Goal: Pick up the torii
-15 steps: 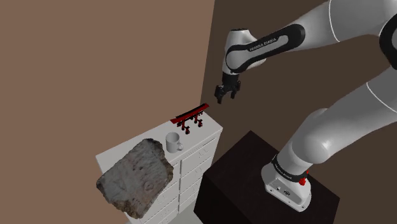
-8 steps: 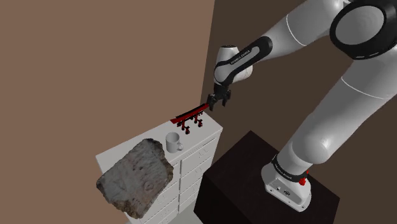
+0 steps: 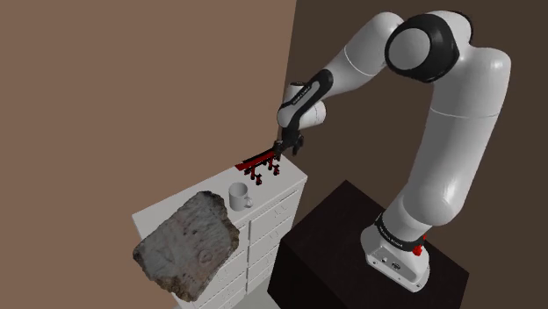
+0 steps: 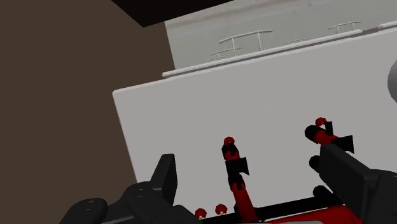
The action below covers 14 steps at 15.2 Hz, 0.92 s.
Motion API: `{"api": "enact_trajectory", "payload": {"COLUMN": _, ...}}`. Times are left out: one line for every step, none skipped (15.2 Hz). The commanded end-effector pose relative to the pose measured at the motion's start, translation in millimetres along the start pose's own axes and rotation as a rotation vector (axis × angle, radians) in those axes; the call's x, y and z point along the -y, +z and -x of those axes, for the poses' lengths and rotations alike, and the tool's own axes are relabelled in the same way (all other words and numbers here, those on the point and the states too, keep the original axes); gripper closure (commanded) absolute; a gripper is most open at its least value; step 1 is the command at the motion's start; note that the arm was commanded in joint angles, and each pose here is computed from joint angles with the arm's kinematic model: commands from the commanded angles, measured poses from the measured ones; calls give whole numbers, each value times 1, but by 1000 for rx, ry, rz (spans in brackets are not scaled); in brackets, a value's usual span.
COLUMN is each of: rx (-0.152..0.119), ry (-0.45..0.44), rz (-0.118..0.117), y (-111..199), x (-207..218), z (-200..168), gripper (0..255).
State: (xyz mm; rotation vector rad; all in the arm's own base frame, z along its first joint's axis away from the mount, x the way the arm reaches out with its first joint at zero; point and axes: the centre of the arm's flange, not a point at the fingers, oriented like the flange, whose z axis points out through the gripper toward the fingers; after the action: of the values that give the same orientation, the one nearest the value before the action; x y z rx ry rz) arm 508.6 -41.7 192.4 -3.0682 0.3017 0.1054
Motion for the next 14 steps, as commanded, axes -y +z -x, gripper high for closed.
{"api": "enact_trajectory", "payload": {"rx": -4, "ry": 3, "rz": -7, "y": 24, "x": 0, "z": -14, "gripper": 0}}
{"api": "enact_trajectory", "payload": {"rx": -5, "ry": 4, "rz": -11, "y": 35, "x": 0, "z": -21, "gripper": 0}}
{"api": "enact_trajectory", "payload": {"rx": -7, "ry": 6, "rz": -14, "y": 46, "x": 1, "z": -28, "gripper": 0}}
{"api": "enact_trajectory", "payload": {"rx": -9, "ry": 7, "rz": -18, "y": 57, "x": 2, "z": -35, "gripper": 0}}
{"api": "enact_trajectory", "payload": {"rx": -10, "ry": 8, "rz": -21, "y": 66, "x": 3, "z": -42, "gripper": 0}}
{"api": "enact_trajectory", "payload": {"rx": -10, "ry": 8, "rz": -21, "y": 72, "x": 3, "z": -42, "gripper": 0}}
{"api": "enact_trajectory", "payload": {"rx": -10, "ry": 8, "rz": -21, "y": 77, "x": 3, "z": -43, "gripper": 0}}
{"api": "enact_trajectory", "payload": {"rx": -10, "ry": 8, "rz": -21, "y": 82, "x": 2, "z": -43, "gripper": 0}}
{"api": "enact_trajectory", "payload": {"rx": -10, "ry": 8, "rz": -21, "y": 87, "x": 2, "z": -43, "gripper": 0}}
{"api": "enact_trajectory", "payload": {"rx": -10, "ry": 8, "rz": -21, "y": 93, "x": 2, "z": -44, "gripper": 0}}
{"api": "enact_trajectory", "payload": {"rx": -10, "ry": 8, "rz": -21, "y": 98, "x": 2, "z": -44, "gripper": 0}}
{"api": "enact_trajectory", "payload": {"rx": -10, "ry": 8, "rz": -21, "y": 103, "x": 1, "z": -45, "gripper": 0}}
{"api": "enact_trajectory", "payload": {"rx": -10, "ry": 8, "rz": -21, "y": 106, "x": 1, "z": -45, "gripper": 0}}
{"api": "enact_trajectory", "payload": {"rx": -10, "ry": 8, "rz": -21, "y": 106, "x": 1, "z": -45, "gripper": 0}}
